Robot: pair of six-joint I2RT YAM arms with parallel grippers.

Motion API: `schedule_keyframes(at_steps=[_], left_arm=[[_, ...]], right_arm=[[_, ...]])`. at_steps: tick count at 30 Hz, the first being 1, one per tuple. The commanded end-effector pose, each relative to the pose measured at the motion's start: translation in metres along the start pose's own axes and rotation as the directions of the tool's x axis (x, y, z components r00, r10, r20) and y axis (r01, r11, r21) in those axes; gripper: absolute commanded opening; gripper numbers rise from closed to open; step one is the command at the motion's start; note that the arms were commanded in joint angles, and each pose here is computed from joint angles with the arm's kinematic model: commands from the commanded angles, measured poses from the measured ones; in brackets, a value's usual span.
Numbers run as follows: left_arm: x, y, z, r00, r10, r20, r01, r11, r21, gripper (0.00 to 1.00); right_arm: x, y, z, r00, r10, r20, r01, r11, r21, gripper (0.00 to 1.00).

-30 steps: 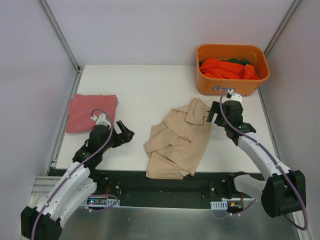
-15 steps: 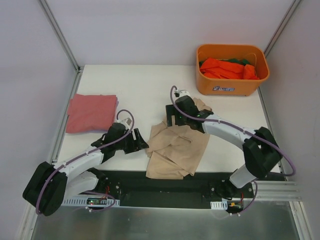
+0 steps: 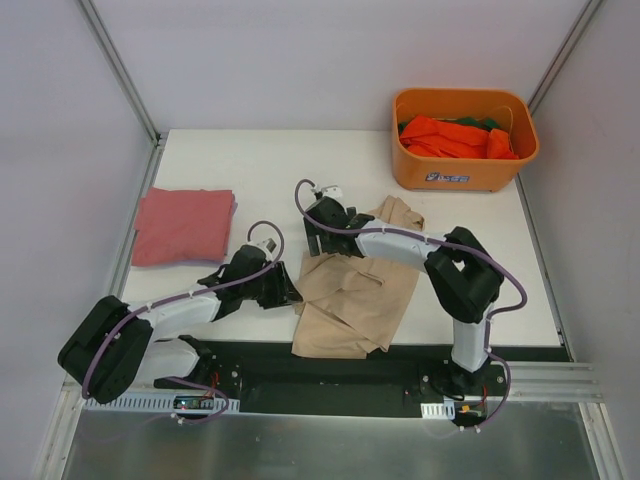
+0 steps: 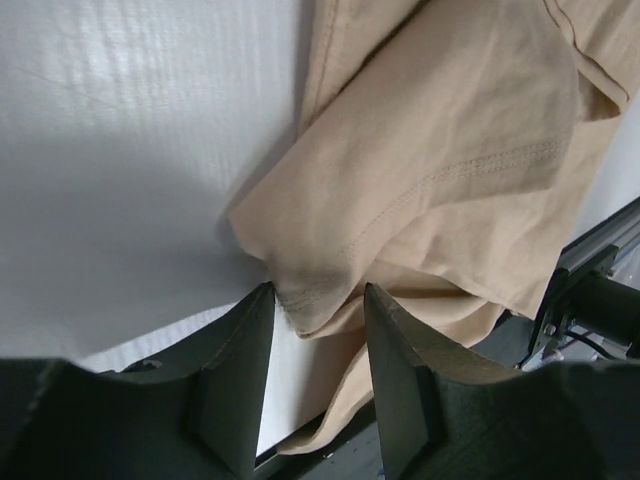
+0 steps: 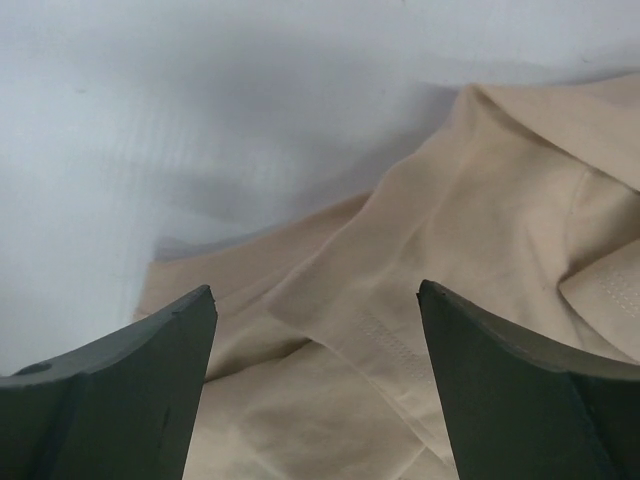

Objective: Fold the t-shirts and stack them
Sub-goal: Flatten out the tshirt

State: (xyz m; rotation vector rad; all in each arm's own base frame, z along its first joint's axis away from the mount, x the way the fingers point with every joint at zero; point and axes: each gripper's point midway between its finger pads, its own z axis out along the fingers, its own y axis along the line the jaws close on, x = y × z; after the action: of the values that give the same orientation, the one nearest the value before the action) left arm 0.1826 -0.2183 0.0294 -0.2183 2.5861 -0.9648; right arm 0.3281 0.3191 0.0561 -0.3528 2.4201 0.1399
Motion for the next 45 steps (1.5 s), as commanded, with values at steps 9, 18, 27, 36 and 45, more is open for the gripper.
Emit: schedule_keyframes(at_steps=[9,18,27,36,45], left_arm=[[-0.008,-0.008,0.01,1.0,0.017,0.021,-0.016,1.0,-0.027,0.0],[-0.039,-0.013,-0.018,0.979,0.091,0.181,-0.078,0.994,-0.077,0.0],[-0.091,-0.029,-0.072,0.887,0.142,0.44,-0.087,0.986,-0.142,0.0],[-0.106,-0.007,-0.105,0.822,0.177,0.541,-0.037,0.965,-0.259,0.0],[-0.176,-0.062,-0.165,0.68,0.252,0.689,-0.056,0.954,-0.293,0.0]], right_arm=[[-0.01,-0.025,0.01,0.998,0.018,0.054,-0.029,0.977,0.211,0.53],[-0.04,-0.062,-0.048,0.979,0.007,0.206,-0.064,0.96,0.272,0.1],[-0.036,-0.125,-0.122,0.958,0.088,0.273,-0.142,0.972,0.186,0.04],[0.027,-0.169,-0.132,0.937,0.255,0.24,-0.282,0.955,0.086,0.01],[-0.061,-0.216,-0.214,0.818,0.34,0.465,-0.402,0.915,0.038,0.01]])
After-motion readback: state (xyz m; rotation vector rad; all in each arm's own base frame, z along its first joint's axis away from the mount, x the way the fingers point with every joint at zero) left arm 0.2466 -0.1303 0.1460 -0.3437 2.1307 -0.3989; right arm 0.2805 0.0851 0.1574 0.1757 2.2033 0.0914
